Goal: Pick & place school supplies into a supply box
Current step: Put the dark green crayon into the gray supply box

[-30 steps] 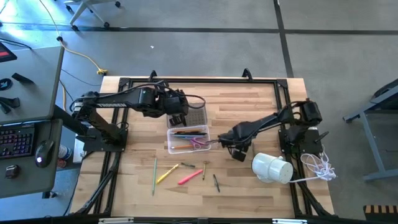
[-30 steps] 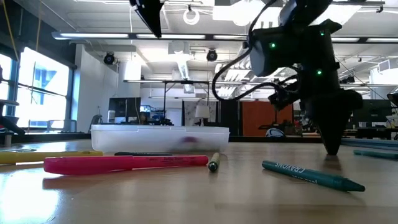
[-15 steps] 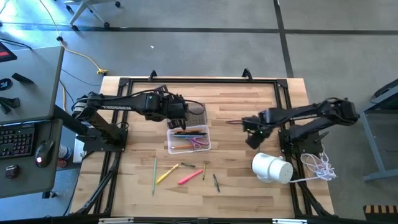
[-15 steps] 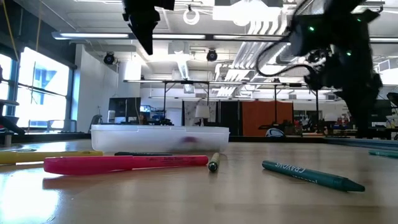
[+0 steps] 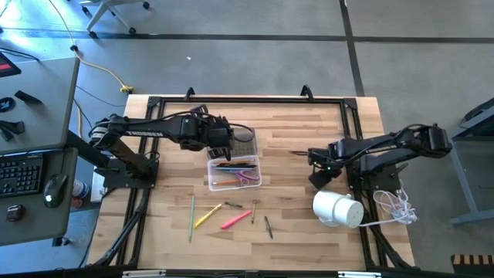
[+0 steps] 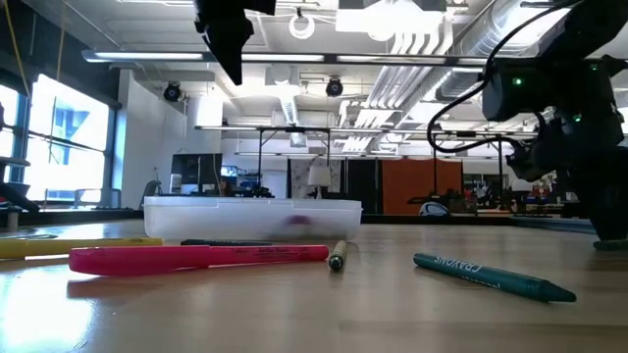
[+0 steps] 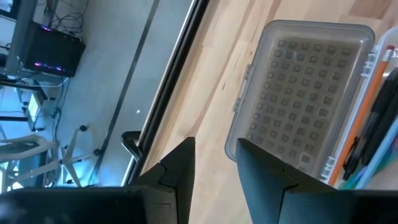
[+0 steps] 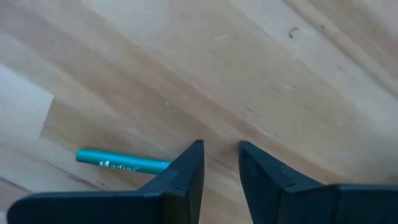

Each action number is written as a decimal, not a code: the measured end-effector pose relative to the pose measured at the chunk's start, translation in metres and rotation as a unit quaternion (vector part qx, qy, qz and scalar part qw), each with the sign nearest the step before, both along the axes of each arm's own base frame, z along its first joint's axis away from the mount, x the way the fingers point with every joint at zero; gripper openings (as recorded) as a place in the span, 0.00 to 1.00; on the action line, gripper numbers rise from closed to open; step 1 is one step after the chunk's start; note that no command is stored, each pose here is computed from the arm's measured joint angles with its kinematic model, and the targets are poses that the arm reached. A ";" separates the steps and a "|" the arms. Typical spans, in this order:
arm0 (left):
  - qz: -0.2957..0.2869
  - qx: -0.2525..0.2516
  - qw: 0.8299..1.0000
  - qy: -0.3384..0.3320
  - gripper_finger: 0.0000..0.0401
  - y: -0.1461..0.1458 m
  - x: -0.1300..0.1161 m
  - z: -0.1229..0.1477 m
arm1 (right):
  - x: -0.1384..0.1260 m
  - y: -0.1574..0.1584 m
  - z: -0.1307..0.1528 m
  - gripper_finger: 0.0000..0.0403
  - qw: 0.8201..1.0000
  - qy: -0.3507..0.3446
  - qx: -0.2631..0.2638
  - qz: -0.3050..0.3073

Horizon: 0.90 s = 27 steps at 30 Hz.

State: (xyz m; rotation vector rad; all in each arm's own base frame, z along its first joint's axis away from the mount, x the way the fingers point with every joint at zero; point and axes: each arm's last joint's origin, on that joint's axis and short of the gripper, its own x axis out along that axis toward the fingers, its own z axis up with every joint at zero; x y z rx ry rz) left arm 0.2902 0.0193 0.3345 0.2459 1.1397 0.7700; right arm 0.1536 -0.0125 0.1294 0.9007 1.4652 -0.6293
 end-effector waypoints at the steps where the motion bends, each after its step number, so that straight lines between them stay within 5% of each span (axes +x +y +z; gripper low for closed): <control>1: 0.001 0.003 1.000 0.000 0.38 0.000 0.000 0.000 | 0.001 0.000 0.001 0.22 1.000 -0.007 0.001 0.014; 4: 0.001 0.005 1.000 0.001 0.38 0.000 0.000 0.000 | 0.008 0.000 0.005 0.22 0.995 -0.038 -0.008 0.087; 9: 0.001 0.005 1.000 0.003 0.38 0.000 -0.001 0.000 | 0.026 0.000 0.021 0.22 0.966 -0.095 -0.097 0.221; 12: 0.002 0.001 1.000 0.003 0.38 0.000 -0.001 0.000 | 0.037 0.001 0.035 0.22 0.952 -0.126 -0.117 0.254; 17: 0.007 -0.013 1.000 0.007 0.38 0.000 -0.003 -0.001 | 0.030 0.013 0.037 0.22 0.928 -0.107 -0.077 0.348; 27: 0.012 -0.021 1.000 -0.003 0.38 -0.001 -0.002 -0.001 | 0.027 0.030 0.033 0.22 0.910 -0.120 -0.036 0.396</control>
